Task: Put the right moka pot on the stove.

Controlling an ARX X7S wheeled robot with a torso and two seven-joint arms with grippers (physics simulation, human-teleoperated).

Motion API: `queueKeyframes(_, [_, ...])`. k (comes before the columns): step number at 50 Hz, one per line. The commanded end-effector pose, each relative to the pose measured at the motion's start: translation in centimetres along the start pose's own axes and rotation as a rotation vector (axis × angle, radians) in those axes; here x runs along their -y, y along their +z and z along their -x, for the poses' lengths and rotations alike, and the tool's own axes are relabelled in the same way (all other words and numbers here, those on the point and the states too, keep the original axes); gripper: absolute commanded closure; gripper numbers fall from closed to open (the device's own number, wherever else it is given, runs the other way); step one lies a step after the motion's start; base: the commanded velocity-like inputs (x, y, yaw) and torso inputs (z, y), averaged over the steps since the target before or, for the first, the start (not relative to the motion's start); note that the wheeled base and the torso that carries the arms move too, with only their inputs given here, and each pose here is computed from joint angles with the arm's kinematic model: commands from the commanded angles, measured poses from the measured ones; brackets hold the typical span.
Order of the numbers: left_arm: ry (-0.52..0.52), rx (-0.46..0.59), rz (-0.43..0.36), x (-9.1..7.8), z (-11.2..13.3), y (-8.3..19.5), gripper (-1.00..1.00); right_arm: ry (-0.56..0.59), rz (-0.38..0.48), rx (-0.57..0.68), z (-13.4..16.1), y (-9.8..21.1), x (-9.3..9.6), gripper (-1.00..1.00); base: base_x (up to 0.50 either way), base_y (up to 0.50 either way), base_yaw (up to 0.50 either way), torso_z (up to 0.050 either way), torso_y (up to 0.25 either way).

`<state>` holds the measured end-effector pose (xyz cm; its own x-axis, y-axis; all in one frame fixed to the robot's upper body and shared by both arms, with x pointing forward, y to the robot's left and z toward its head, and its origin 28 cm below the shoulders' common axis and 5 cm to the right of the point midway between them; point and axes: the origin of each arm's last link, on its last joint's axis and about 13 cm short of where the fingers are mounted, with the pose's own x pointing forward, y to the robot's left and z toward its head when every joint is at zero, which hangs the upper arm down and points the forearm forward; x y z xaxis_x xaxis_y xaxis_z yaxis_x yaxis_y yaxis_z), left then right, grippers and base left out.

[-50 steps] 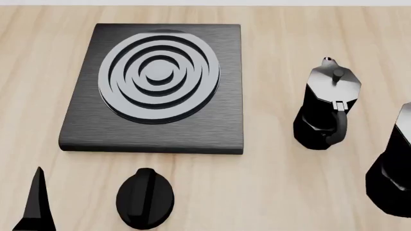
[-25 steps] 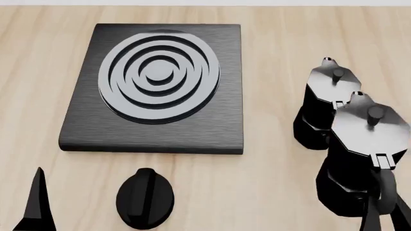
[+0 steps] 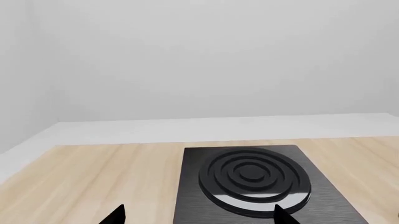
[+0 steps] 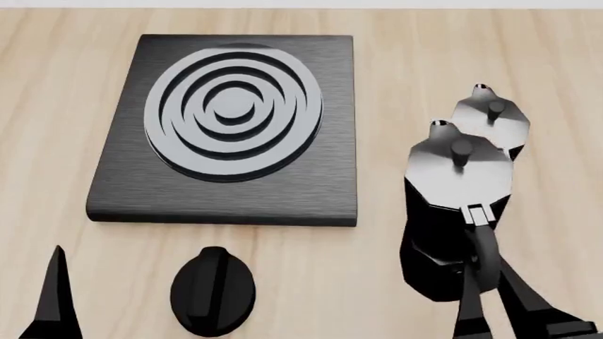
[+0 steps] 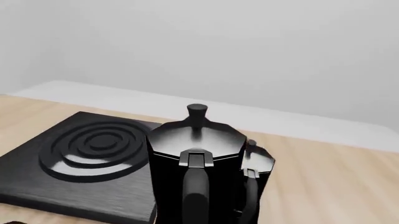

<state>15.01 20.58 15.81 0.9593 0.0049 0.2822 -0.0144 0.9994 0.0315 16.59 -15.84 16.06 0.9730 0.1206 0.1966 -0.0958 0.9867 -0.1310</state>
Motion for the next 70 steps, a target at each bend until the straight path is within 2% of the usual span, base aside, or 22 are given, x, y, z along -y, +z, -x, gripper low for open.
queueKeyframes(1, [-0.002, 0.000, 0.001, 0.0, 0.0, 0.0, -1.00, 0.047, 0.032, 0.050, -1.5, 1.1, -0.8, 1.00, 0.00, 0.00, 0.00, 0.000, 0.010])
queueKeyframes(14, [-0.002, 0.000, 0.005, 0.0, 0.0, 0.1, -1.00, 0.088, 0.022, 0.066, -2.9, 2.0, -1.6, 1.00, 0.00, 0.00, 0.00, 0.001, 0.001])
queueKeyframes(37, [-0.004, -0.002, 0.008, 0.0, 0.0, 0.0, -1.00, 0.136, 0.011, 0.058, -7.5, 2.8, -2.6, 1.00, 0.00, 0.00, 0.00, 0.000, 0.001])
queueKeyframes(44, [-0.004, 0.000, 0.010, -0.1, 0.0, 0.1, -1.00, 0.147, -0.015, 0.057, -8.8, 3.1, -2.9, 1.00, 0.00, 0.00, 0.00, 0.000, 0.000])
queueKeyframes(70, [-0.010, -0.002, 0.014, 0.0, 0.0, 0.1, -1.00, 0.206, -0.031, 0.075, -14.0, 4.1, -5.1, 1.00, 0.00, 0.00, 0.00, 0.000, 0.001])
